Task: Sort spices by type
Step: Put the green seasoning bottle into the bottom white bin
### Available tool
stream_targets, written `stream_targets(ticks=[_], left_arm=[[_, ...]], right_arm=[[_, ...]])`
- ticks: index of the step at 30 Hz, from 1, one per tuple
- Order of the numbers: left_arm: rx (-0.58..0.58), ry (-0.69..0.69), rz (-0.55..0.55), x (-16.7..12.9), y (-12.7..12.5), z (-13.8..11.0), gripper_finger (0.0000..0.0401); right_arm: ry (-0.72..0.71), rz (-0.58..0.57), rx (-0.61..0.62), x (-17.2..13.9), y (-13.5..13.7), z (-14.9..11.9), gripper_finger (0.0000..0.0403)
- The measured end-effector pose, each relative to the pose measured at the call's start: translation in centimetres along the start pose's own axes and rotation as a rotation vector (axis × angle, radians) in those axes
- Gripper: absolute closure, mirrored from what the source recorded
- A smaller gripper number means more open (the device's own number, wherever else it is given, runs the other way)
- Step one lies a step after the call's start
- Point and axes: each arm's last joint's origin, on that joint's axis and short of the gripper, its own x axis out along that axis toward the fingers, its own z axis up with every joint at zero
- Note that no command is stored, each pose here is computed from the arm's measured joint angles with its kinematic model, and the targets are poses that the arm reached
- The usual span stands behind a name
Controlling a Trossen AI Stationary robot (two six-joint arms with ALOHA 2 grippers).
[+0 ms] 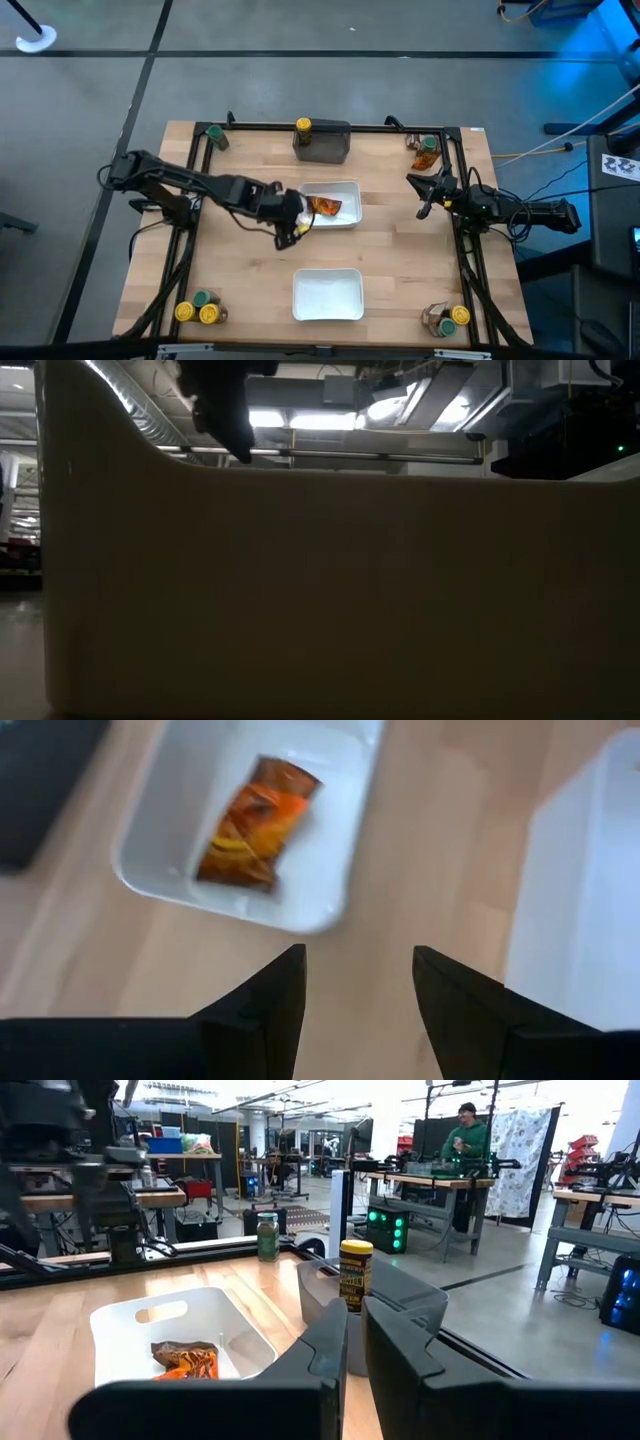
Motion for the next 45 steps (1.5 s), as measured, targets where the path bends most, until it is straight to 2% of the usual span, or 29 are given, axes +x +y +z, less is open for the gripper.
stream_targets(ticks=[18,23,32,39,45], left_arm=[[-0.207,0.051,-0.135,-2.8,-8.8,-6.1,0.0232],[-0.284,0.076,-0.165,-2.4,-11.2,-7.8,0.0232],[-0.389,0.081,-0.289,-1.1,-15.5,-9.9,0.0232],[-0.415,0.23,-0.295,-0.3,-16.6,-11.5,0.0232],[-0.369,0.299,-0.217,-0.1,-15.8,-12.1,0.0232]], right_arm=[[-0.017,-0.001,0.008,0.0,0.0,0.2,0.0366],[-0.017,-0.001,0.008,0.0,0.0,0.2,0.0366],[-0.014,-0.001,0.006,0.0,0.0,0.1,0.0366],[0.012,0.001,-0.007,0.0,0.0,-0.1,0.0366],[0.028,0.002,-0.014,0.0,0.0,-0.3,0.0366]])
